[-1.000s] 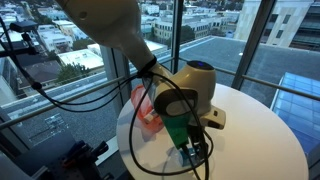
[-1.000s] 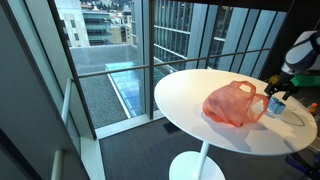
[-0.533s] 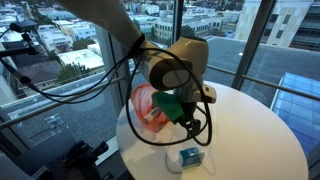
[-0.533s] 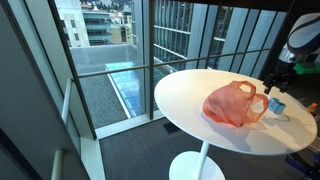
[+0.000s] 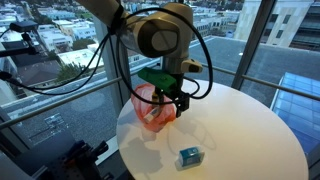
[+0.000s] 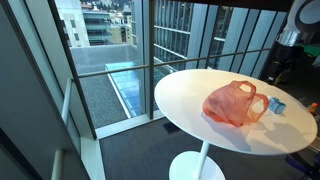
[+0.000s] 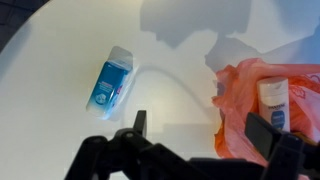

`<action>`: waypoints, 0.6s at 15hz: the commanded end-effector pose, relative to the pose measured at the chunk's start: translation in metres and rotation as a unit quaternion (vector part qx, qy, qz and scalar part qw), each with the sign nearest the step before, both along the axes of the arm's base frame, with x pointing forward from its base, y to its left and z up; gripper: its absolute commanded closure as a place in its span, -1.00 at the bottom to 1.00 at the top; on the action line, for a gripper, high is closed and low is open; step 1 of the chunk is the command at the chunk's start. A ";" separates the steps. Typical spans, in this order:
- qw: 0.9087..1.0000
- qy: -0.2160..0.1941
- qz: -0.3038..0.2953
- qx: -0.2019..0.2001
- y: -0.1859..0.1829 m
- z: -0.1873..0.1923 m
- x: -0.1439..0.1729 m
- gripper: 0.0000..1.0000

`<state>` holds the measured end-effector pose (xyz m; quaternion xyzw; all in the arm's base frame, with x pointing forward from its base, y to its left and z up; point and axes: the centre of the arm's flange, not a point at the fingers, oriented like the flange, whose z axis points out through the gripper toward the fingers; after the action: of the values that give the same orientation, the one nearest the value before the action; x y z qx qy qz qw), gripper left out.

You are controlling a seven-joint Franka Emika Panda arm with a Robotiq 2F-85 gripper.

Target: Take the blue box out of the plastic bag and put it on the table

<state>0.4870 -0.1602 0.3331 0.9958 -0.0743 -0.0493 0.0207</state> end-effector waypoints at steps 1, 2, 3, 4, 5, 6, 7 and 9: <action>0.999 0.007 0.045 -0.007 0.029 0.041 -0.014 -1.00; 0.999 0.006 0.052 -0.008 0.036 0.049 -0.016 -1.00; 0.998 0.005 0.058 -0.005 0.043 0.059 -0.020 -1.00; 0.998 0.001 0.062 -0.003 0.049 0.068 -0.023 -1.00; 0.998 -0.002 0.066 -0.002 0.054 0.077 -0.026 -1.00; 0.998 -0.006 0.068 -0.001 0.058 0.085 -0.029 -1.00; 0.997 -0.009 0.070 0.000 0.061 0.092 -0.031 -1.00; 0.997 -0.014 0.072 0.003 0.065 0.102 -0.035 -1.00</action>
<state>0.4678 -0.1014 0.4175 0.9987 -0.0159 -0.0403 0.0259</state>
